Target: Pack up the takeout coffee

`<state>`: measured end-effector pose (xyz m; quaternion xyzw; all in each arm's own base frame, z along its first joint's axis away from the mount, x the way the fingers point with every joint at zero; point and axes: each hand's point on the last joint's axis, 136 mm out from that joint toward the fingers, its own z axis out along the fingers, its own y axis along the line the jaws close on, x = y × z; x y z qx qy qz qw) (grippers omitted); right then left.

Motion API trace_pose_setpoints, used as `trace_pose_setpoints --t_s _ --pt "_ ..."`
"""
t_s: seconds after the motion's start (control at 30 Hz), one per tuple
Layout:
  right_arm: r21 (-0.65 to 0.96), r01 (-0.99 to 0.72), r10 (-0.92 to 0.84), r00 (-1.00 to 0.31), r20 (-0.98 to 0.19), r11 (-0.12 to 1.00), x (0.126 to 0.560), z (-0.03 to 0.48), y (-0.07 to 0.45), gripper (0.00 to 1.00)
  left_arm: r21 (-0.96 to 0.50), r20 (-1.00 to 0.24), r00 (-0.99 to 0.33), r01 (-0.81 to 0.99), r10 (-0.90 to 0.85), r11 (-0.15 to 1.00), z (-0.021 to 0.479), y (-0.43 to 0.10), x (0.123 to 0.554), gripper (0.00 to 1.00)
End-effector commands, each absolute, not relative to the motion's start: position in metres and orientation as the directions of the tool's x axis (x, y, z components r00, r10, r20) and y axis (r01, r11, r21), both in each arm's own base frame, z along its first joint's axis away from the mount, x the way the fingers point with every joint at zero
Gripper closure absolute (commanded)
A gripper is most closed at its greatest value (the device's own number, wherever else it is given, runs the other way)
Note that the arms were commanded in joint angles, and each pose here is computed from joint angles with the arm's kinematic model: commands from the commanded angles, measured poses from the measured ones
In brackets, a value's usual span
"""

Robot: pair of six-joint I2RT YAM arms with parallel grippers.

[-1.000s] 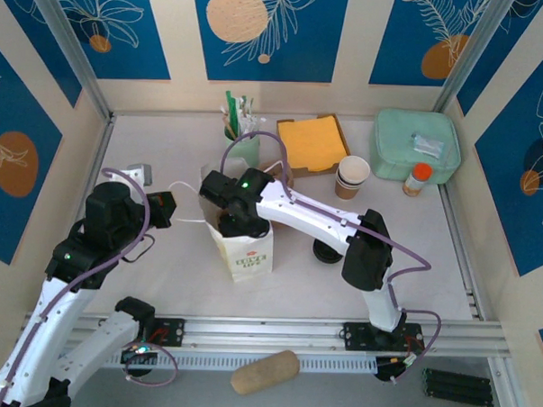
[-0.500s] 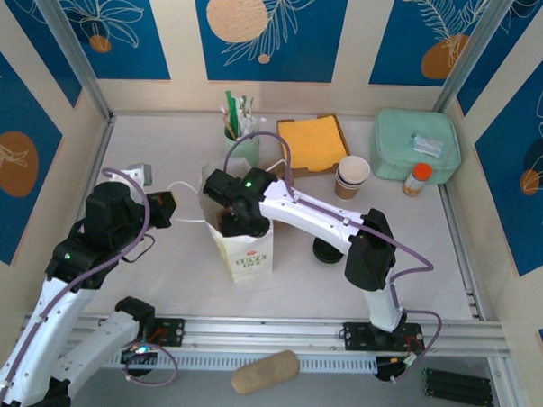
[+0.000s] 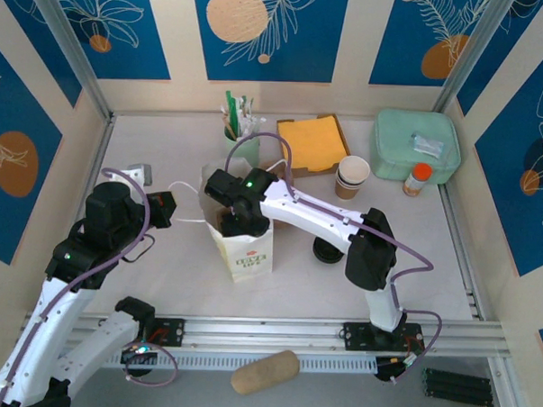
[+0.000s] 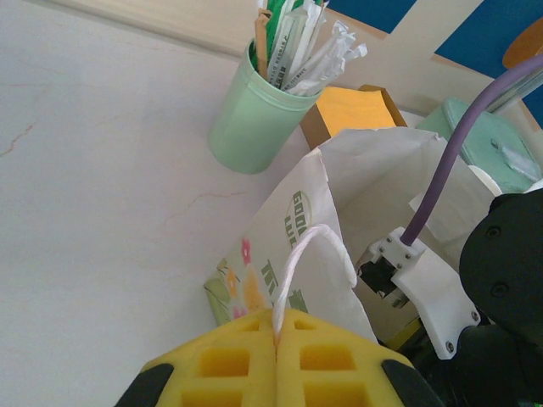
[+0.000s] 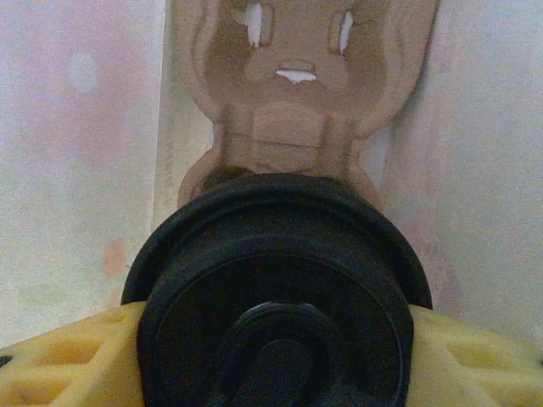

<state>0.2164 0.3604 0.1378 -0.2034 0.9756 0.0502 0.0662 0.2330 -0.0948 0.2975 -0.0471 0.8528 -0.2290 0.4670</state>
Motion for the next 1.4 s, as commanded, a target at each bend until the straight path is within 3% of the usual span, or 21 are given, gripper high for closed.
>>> trace_pose_setpoints --t_s 0.0,0.7,1.37 --pt "0.027 -0.396 -0.396 -0.918 -0.012 0.918 0.201 0.094 0.349 0.56 -0.441 -0.776 -0.554 0.139 -0.3 0.886 0.301 -0.096 0.233 1.0" --pt "0.009 -0.384 -0.384 -0.92 0.077 0.923 0.192 0.051 0.343 0.54 -0.441 -0.774 -0.557 0.135 -0.3 0.887 0.299 -0.095 0.232 1.0" --pt "0.025 -0.399 -0.4 -0.914 0.063 0.917 0.191 0.06 0.349 0.5 -0.443 -0.775 -0.555 0.136 -0.303 0.886 0.3 -0.095 0.231 1.0"
